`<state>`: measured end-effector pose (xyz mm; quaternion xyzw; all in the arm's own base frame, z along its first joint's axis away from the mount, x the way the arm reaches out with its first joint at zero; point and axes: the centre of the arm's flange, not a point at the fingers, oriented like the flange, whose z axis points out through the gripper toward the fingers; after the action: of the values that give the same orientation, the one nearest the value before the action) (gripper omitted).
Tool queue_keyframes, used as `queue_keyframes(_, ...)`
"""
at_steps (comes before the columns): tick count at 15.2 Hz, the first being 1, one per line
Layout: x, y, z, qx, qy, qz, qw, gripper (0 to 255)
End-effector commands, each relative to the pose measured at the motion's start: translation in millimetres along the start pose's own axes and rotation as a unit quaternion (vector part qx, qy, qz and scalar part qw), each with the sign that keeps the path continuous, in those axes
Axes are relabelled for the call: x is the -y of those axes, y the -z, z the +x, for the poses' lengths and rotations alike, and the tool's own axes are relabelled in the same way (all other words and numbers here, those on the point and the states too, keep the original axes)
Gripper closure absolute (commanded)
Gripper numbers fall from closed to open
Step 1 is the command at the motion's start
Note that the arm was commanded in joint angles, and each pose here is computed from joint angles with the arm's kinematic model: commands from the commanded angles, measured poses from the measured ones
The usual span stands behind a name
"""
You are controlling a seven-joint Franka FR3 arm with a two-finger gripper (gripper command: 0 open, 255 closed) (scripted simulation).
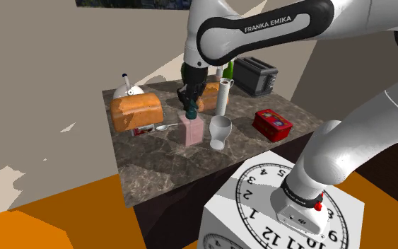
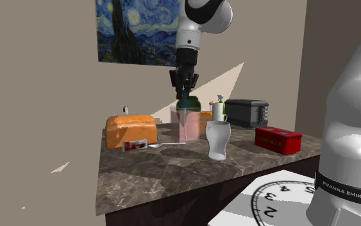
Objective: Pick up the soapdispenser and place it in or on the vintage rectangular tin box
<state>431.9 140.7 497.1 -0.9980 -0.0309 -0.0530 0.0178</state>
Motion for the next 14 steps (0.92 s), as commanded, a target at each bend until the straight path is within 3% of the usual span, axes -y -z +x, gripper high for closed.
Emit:
queue_keyframes(1, 0, 10, 1, 0.0, 0.0, 0.0, 1.0, 255)
queue_keyframes(14, 2, 74, 8, 0.0, 0.0, 0.0, 1.0, 255)
